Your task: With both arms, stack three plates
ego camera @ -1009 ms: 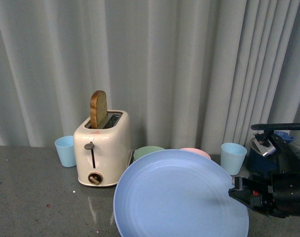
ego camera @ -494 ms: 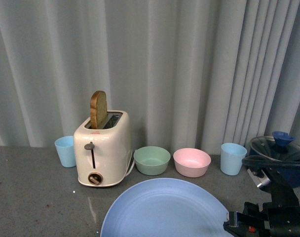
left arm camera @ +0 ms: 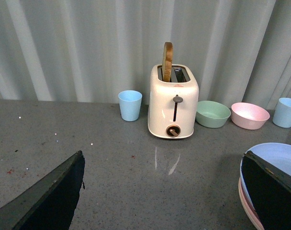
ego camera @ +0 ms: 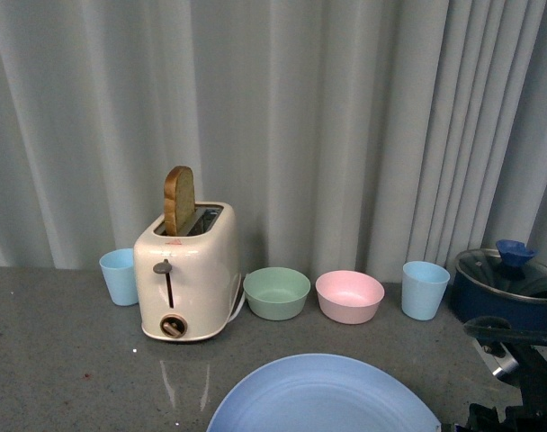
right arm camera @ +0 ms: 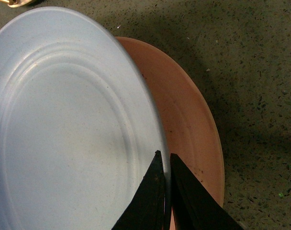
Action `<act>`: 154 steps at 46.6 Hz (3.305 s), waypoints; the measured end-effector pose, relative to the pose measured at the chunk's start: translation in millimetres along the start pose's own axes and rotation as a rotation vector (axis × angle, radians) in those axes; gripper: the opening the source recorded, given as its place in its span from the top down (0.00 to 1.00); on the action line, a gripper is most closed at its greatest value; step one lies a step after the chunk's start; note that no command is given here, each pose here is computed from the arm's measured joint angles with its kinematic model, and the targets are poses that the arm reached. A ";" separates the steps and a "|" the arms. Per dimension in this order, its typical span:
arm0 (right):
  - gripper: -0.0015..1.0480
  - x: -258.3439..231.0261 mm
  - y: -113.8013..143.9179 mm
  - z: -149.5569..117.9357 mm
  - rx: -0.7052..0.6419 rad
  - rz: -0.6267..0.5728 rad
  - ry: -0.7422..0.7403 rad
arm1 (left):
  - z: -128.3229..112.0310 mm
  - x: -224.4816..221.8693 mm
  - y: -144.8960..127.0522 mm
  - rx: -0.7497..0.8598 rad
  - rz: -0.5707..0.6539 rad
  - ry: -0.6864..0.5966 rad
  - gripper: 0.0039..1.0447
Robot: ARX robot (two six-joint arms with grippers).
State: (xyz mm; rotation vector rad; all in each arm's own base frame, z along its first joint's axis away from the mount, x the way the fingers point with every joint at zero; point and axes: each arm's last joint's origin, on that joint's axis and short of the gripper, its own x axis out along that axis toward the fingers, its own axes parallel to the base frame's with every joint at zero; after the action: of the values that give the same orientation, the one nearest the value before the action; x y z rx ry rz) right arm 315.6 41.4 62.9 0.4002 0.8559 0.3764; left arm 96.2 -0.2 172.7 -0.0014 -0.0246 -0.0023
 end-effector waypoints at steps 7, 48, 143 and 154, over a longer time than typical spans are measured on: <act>0.97 -1.3 -2.8 0.5 0.002 -0.008 -0.005 | 0.0 0.0 0.0 0.000 0.000 0.000 0.06; 0.06 -61.3 -12.2 8.0 0.038 -0.027 -0.125 | 0.0 0.0 0.0 0.000 0.000 0.000 0.06; 0.97 -213.1 47.5 -95.6 -0.398 -0.378 -0.857 | 0.0 0.0 0.0 0.000 0.000 0.000 0.06; 0.97 -216.6 48.0 -102.7 -0.399 -0.377 -0.860 | 0.1 -0.1 0.0 0.000 0.000 -0.001 0.06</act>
State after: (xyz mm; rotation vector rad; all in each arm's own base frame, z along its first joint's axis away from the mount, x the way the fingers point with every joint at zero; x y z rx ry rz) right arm 97.6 -0.3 165.5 0.0009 -0.0040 -0.0019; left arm 96.1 -0.2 172.8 -0.0014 -0.0257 -0.0023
